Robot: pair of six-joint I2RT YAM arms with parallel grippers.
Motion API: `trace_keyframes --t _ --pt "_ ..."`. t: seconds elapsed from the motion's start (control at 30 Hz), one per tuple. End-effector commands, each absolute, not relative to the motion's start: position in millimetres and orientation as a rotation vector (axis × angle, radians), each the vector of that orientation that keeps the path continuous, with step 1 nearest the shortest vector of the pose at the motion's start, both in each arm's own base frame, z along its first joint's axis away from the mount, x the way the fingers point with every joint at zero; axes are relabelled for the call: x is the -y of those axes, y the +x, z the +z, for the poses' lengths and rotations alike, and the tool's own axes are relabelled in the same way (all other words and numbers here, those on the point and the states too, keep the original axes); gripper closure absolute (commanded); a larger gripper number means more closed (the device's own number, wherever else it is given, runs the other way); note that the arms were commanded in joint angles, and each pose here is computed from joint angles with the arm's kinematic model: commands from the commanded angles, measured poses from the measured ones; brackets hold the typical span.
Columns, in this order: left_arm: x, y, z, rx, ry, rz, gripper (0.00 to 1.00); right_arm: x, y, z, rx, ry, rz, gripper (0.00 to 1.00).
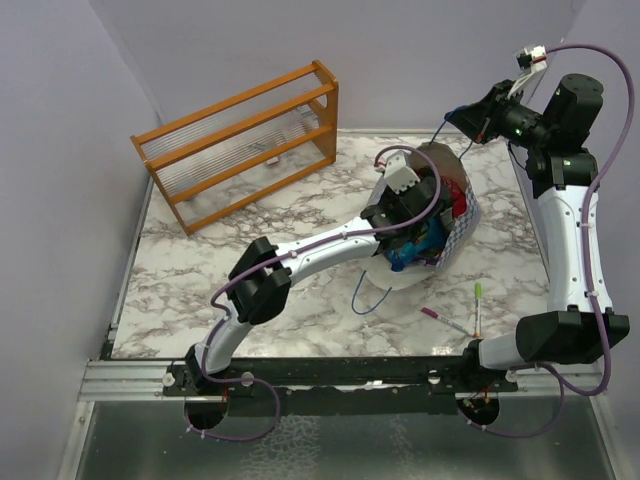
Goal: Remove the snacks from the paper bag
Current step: Take out the snack from the paper bag.
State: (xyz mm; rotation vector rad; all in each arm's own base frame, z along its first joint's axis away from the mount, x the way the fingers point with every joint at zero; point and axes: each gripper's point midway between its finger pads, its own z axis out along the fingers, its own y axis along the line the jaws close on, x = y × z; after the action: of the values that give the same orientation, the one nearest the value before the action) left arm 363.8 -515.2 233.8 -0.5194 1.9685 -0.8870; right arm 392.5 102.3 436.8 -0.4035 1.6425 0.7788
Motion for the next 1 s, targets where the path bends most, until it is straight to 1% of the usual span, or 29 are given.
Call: trace_keyframes --t 0.0,0.2,0.27,0.4,0.47,0.53,0.63,0.67,0.97 --pt "516.5 386.0 240.5 -1.872 -0.608 -0.874 0.32 -105.2 369.7 487.6 -1.492 -0.471 0.735 0.99" --pt "514.2 408.3 236.8 -1.824 -0.613 -0.824 0.31 -105.3 365.2 488.2 -1.496 -0.475 0.731 0.99" --pt "511.6 414.0 232.6 -1.824 -0.629 -0.822 0.34 -104.7 363.3 488.4 -1.496 -0.474 0.722 0.99" --pt "511.5 422.7 236.3 -1.806 -0.623 -0.842 0.52 -103.5 362.9 485.9 -1.503 -0.466 0.714 0.99" --pt "515.7 423.0 244.7 -1.796 -0.593 -0.871 0.65 -103.6 363.4 483.4 -1.509 -0.464 0.718 0.99" --pt "519.2 421.2 252.8 -1.791 -0.567 -0.9 0.75 -103.5 363.9 480.5 -1.517 -0.459 0.722 0.99" --pt "518.4 414.5 263.2 -1.798 -0.551 -0.936 0.95 -102.2 363.9 476.0 -1.526 -0.452 0.714 0.99" --pt "517.4 411.4 268.7 -1.797 -0.537 -0.95 1.0 -101.1 364.3 473.8 -1.529 -0.447 0.706 0.99" --pt "485.9 382.1 325.7 -1.732 -0.462 -1.044 1.0 -82.4 371.9 459.3 -1.556 -0.351 0.584 0.99"
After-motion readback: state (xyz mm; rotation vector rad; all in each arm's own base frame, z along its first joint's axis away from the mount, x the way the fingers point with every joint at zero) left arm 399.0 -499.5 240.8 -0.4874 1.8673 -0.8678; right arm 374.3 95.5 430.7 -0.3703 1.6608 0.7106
